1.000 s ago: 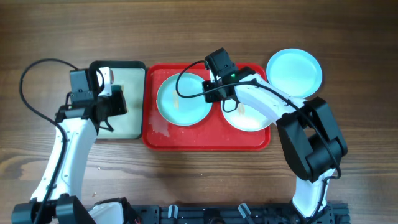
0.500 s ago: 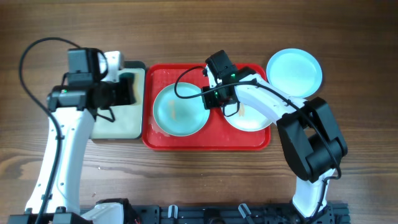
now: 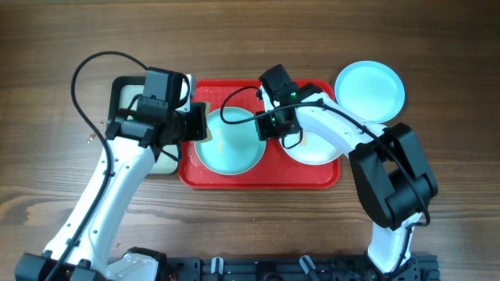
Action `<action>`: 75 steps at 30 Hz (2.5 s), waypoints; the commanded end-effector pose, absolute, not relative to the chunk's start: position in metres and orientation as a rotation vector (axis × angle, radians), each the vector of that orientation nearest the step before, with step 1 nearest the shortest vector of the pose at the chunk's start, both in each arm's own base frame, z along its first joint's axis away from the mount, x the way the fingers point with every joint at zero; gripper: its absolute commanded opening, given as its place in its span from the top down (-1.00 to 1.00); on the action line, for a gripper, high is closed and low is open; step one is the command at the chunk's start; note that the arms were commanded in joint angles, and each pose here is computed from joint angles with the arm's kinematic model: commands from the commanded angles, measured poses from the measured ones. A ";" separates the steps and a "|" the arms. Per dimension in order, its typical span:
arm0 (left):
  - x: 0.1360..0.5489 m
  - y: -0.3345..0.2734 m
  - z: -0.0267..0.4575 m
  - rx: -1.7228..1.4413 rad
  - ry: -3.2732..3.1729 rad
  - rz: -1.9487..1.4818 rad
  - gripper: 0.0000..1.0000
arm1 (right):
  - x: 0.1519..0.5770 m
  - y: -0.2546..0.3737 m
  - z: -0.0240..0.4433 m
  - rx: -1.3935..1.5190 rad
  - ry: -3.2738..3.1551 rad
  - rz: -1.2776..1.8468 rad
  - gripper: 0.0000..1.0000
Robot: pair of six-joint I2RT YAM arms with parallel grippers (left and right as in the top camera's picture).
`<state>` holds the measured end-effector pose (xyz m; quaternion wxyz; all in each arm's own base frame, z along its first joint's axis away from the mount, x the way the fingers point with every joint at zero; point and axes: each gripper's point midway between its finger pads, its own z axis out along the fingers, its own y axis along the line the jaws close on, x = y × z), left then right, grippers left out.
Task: Clean dirty plates on tray and stack at the side
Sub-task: 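Carry the sponge with the left gripper onto the held blue plate, then scrub the blue plate surface with the sponge in circular strokes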
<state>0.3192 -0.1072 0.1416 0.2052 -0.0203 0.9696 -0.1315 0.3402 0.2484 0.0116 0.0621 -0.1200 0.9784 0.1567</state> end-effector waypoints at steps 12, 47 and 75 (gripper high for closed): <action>0.324 -0.120 0.055 -0.085 2.889 -0.295 0.92 | 0.341 0.249 0.019 -0.368 2.944 0.482 0.91; 0.300 -0.170 -0.022 -0.104 3.113 -0.532 0.92 | 0.342 0.250 0.020 -0.369 2.936 0.486 0.91; 0.309 -0.204 0.007 -0.049 3.012 -0.862 0.92 | 0.343 0.251 0.020 -0.369 2.932 0.487 0.91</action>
